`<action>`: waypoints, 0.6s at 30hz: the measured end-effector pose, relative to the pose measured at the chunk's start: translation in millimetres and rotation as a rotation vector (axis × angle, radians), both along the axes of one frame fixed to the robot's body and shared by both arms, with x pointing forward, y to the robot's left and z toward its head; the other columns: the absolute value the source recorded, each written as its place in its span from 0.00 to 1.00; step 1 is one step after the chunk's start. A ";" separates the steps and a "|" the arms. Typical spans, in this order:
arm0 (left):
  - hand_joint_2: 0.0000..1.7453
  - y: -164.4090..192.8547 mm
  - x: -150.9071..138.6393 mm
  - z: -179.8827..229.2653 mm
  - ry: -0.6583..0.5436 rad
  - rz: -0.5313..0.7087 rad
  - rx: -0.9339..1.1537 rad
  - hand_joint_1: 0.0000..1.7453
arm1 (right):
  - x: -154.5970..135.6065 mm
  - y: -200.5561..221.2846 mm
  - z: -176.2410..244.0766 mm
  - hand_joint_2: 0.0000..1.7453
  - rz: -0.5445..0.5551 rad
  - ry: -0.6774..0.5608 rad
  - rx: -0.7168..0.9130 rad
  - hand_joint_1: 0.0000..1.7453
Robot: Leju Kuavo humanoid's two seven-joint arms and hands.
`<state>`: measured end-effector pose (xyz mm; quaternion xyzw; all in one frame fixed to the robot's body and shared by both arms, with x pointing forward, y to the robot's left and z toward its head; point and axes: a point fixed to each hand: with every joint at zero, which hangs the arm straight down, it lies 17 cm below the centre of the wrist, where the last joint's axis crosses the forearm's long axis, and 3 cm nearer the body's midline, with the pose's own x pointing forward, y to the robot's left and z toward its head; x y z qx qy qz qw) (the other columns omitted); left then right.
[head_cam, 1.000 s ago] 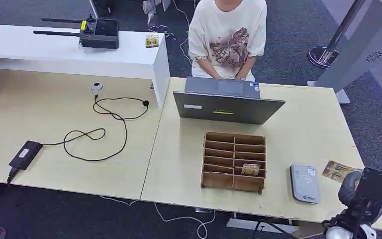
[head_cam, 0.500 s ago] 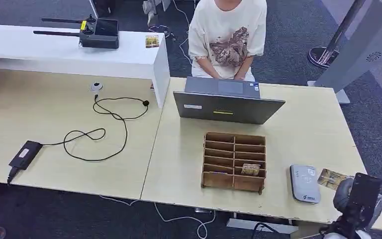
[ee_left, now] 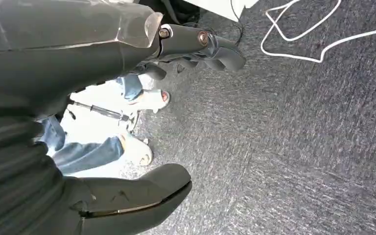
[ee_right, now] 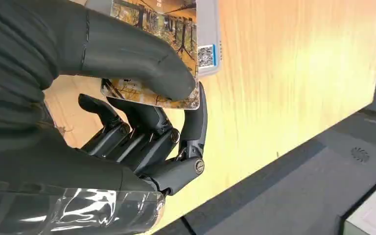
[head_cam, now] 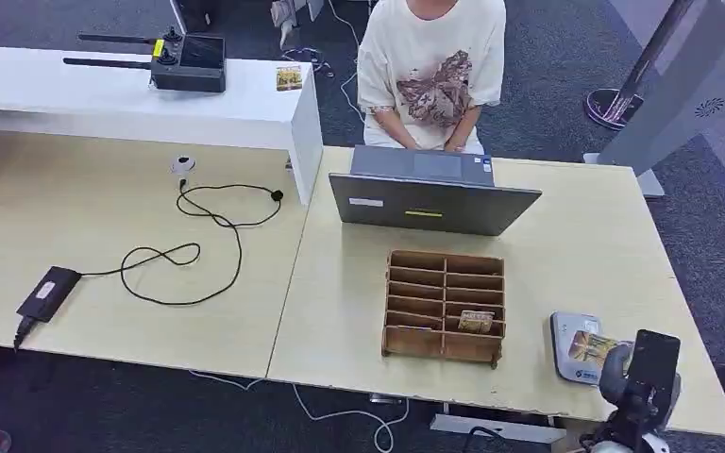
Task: Pass the card to the sensor for recognition and then transmit it.
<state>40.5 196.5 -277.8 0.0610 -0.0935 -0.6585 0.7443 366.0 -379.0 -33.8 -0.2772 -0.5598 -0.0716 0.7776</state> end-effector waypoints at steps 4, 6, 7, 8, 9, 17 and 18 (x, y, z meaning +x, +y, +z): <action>1.00 0.0 0.1 0.0 -0.001 -0.001 0.000 0.00 | -3.2 -3.4 -9.5 1.00 -0.015 0.014 0.007 1.00; 1.00 0.3 0.2 -0.1 -0.001 -0.002 0.000 0.00 | -5.2 -5.0 -13.4 1.00 -0.021 0.021 0.008 1.00; 1.00 0.4 0.2 -0.1 -0.001 -0.003 -0.002 0.00 | -6.1 -6.9 -15.0 1.00 -0.026 0.023 0.008 1.00; 1.00 0.8 0.2 -0.2 -0.002 -0.003 -0.002 0.00 | -7.0 -7.5 -17.1 1.00 -0.029 0.028 0.008 1.00; 1.00 1.2 0.3 -0.2 -0.002 -0.003 -0.002 0.00 | -8.4 -9.1 -18.7 1.00 -0.034 0.032 0.005 1.00; 1.00 3.6 0.3 -0.5 -0.002 -0.004 0.001 0.00 | -15.7 -19.9 -31.4 1.00 -0.053 0.073 -0.020 1.00; 1.00 3.6 0.3 -0.5 -0.002 -0.004 0.001 0.00 | -15.9 -20.0 -32.6 1.00 -0.053 0.077 -0.020 1.00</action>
